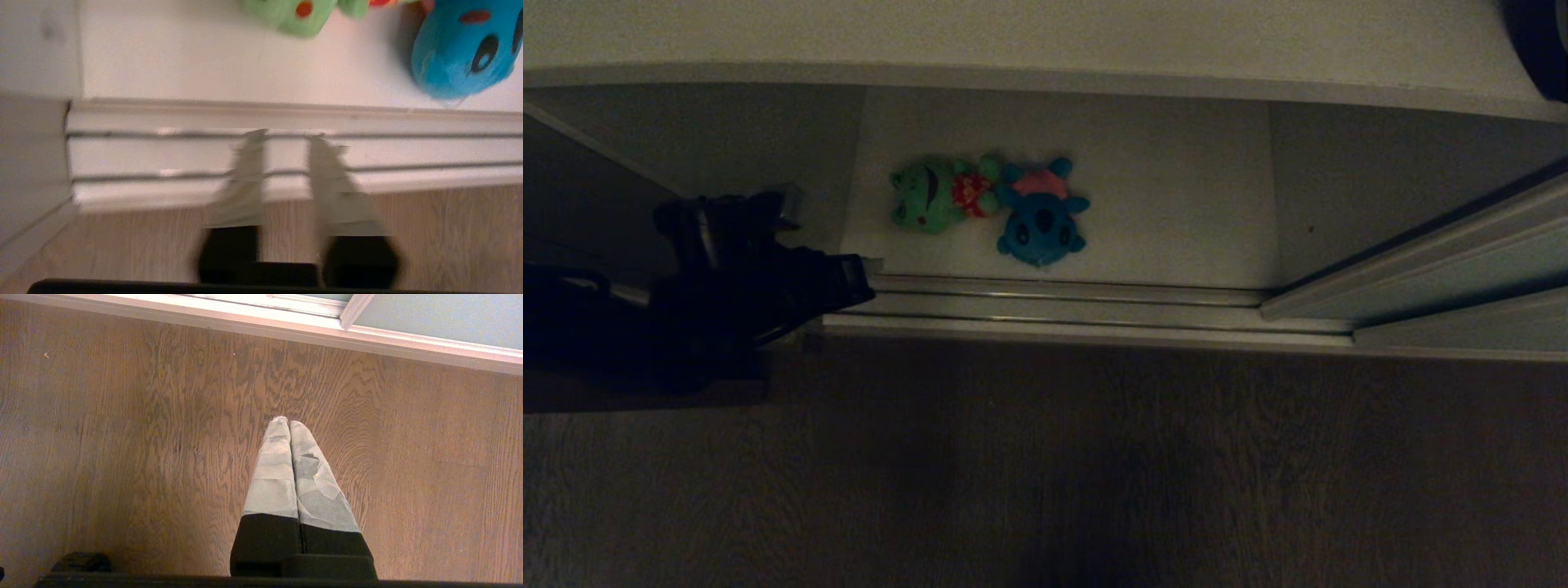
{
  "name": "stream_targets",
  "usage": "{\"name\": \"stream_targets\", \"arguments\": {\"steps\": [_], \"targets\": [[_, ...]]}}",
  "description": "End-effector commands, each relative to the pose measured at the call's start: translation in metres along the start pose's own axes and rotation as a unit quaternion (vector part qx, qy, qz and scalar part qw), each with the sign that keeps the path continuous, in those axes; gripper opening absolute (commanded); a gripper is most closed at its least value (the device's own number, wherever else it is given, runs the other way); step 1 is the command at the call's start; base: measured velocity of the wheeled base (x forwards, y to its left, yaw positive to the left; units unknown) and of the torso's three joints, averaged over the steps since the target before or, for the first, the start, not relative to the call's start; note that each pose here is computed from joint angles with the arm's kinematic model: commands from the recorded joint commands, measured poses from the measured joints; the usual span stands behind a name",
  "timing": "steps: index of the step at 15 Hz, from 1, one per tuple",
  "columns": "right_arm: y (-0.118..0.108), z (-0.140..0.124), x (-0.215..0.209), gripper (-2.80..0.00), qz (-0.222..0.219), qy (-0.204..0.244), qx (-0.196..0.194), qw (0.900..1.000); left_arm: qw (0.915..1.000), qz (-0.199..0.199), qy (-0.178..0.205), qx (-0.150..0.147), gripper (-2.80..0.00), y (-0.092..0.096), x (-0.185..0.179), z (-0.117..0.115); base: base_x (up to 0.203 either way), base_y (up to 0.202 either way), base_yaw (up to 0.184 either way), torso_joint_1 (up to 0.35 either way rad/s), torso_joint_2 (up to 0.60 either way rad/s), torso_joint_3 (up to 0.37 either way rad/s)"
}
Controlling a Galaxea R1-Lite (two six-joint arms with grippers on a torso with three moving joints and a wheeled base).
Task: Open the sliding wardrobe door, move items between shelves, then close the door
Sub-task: Place the green doll on the higher shelf
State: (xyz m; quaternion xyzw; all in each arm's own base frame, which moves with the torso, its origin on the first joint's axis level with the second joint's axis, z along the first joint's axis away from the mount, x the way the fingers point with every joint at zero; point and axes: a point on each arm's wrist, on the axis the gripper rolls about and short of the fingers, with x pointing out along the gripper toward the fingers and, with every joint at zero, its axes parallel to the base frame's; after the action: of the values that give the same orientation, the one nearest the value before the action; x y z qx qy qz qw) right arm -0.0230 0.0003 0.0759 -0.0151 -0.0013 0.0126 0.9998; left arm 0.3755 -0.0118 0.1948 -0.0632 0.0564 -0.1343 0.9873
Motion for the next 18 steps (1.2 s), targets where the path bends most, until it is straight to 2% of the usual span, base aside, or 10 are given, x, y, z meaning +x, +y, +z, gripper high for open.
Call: {"name": "stream_targets", "arguments": {"steps": [1,5,7,8,14,18], "targets": [[0.000,0.000,0.000,-2.80,0.001,-0.001,0.000,1.000,0.9999,-0.004,-0.014,0.002,0.00,0.001,0.010,0.003,0.000,0.000,0.000,0.000,0.00,0.000],[0.000,0.000,0.000,-2.80,0.000,-0.001,-0.001,1.000,0.9972,0.007,-0.073,0.014,0.00,0.009,0.044,-0.005,0.000,0.000,0.000,0.000,0.00,0.000],[0.000,0.000,0.000,-2.80,0.001,-0.001,0.000,1.000,0.9924,0.028,-0.120,0.008,0.00,0.010,0.066,-0.002,0.000,0.000,0.000,0.000,0.00,0.000],[0.000,0.000,0.000,-2.80,0.001,-0.001,0.000,1.000,0.9909,0.031,-0.131,-0.003,0.00,0.011,0.076,-0.003,0.000,0.000,0.000,0.000,0.00,0.000],[0.000,0.000,0.000,-2.80,0.001,-0.001,0.000,1.000,0.9848,0.015,-0.161,-0.065,0.00,0.003,0.115,-0.016,0.000,0.000,0.000,0.000,0.00,0.000],[0.000,0.000,0.000,-2.80,0.000,-0.002,0.000,1.000,0.9809,0.030,-0.178,-0.073,0.00,0.002,0.133,-0.026,0.000,0.000,0.000,0.000,0.00,0.000]]}}
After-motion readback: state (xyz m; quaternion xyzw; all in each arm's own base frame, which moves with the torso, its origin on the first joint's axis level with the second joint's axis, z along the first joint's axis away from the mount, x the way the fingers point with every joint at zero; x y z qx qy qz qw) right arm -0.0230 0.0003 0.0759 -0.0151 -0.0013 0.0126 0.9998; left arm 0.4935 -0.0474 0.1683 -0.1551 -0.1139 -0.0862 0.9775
